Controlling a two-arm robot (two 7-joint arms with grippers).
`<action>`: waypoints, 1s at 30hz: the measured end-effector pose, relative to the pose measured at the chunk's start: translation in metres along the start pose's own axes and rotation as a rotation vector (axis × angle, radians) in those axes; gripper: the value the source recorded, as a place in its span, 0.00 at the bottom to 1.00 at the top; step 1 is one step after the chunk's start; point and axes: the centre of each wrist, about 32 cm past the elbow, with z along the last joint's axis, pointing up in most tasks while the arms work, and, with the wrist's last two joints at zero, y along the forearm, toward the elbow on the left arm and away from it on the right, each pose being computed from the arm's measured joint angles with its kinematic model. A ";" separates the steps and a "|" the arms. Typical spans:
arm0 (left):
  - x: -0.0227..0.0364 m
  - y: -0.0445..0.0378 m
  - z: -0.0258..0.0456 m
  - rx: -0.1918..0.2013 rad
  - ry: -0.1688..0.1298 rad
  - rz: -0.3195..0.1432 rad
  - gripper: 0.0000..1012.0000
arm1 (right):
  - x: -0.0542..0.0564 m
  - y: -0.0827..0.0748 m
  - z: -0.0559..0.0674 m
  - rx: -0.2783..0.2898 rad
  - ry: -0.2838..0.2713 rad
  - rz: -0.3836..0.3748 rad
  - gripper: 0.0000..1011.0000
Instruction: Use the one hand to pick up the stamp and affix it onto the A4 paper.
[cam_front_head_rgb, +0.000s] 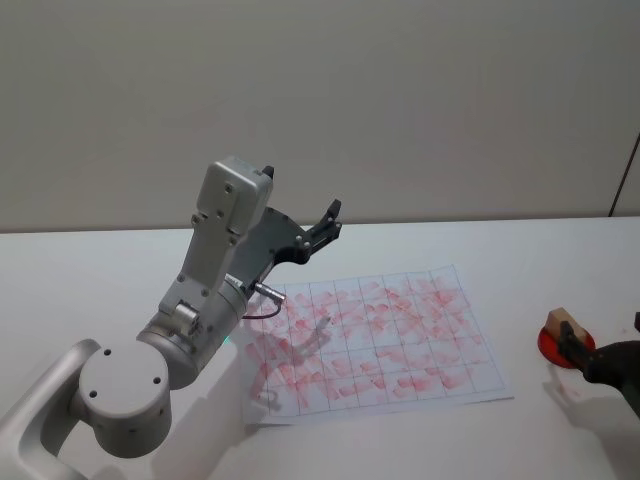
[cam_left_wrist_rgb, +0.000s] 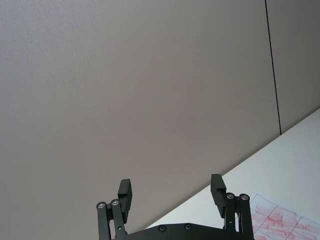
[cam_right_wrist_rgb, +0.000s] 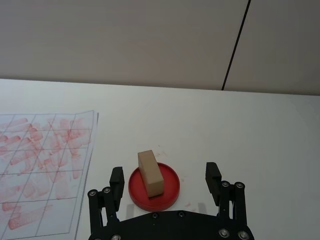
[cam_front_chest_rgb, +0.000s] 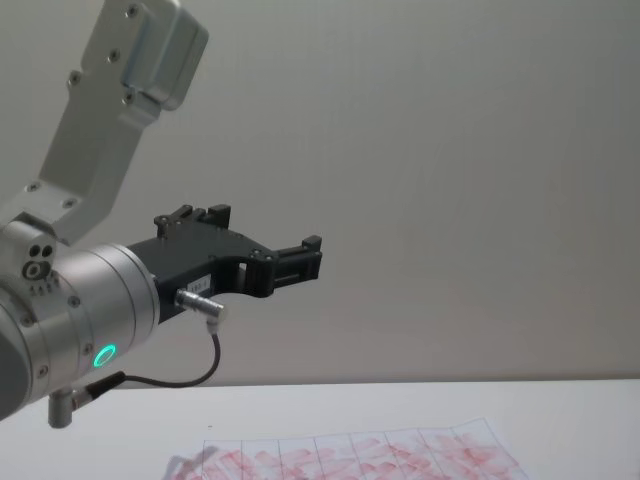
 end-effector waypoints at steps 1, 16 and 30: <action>0.0000 0.0000 0.0000 0.000 0.000 0.000 0.99 | 0.001 0.000 0.000 -0.004 -0.001 -0.002 0.99; 0.0000 0.0000 0.0000 0.000 0.000 0.000 0.99 | 0.008 0.019 -0.005 -0.057 -0.020 -0.001 0.99; 0.0000 0.0000 0.0000 0.000 0.000 0.000 0.99 | 0.009 0.047 -0.004 -0.079 -0.038 0.054 0.99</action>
